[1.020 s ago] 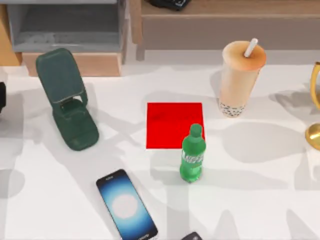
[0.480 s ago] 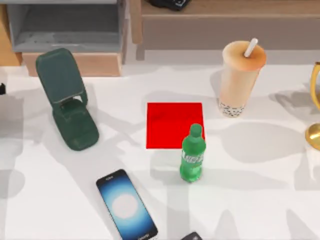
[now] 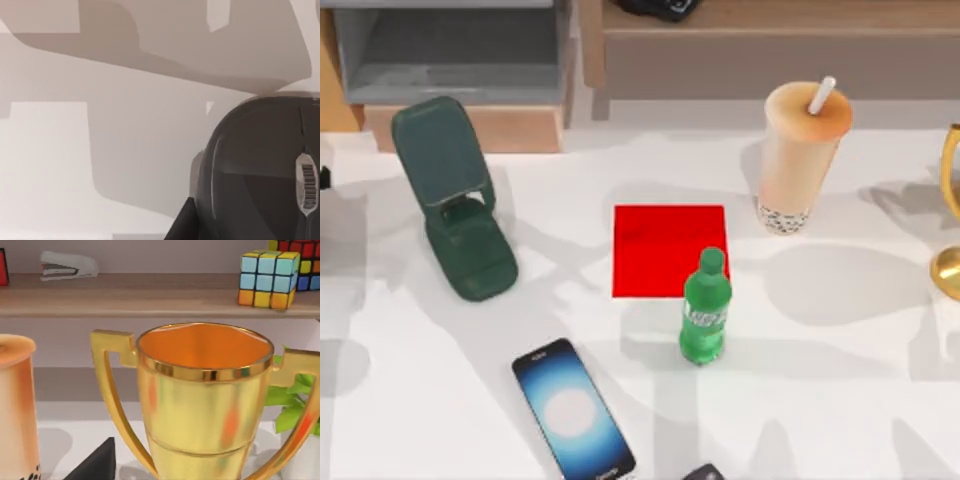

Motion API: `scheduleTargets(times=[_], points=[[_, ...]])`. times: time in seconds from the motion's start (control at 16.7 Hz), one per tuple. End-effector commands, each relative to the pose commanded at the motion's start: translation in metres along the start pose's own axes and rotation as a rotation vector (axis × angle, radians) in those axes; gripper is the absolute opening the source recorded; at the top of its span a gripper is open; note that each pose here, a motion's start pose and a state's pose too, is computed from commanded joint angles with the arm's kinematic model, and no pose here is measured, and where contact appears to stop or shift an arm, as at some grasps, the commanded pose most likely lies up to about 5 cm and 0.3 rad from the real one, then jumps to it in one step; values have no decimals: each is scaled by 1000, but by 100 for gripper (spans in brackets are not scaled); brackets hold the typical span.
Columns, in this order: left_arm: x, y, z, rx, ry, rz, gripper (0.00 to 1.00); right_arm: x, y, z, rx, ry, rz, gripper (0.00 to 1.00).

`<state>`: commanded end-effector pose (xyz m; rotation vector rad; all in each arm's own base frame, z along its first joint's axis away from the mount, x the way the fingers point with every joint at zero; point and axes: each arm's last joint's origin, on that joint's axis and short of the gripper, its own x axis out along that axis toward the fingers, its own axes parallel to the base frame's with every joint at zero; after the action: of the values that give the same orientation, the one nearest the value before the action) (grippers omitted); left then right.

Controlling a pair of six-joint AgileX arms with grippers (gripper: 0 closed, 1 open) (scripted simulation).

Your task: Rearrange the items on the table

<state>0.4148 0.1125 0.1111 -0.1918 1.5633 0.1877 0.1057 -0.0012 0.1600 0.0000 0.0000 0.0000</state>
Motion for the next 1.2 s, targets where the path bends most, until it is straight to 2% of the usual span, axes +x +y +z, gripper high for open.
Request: scheduleTargets(times=[0.54,0.72,0.9,1.02,1.2], points=[[-5,-7,1,25,-10,11,0,0,0,0,0,0,0,100],[-25,-33,6,106,-41,36,0,0,0,0,0,0,0,100],[-59,-49,9,150,-61,40,0,0,0,0,0,0,0,100],[-81,-41,8,122,-55,28,0,0,0,0,0,0,0,100],[-101,-10,1,29,-18,5,0,0,0,0,0,0,0,100]])
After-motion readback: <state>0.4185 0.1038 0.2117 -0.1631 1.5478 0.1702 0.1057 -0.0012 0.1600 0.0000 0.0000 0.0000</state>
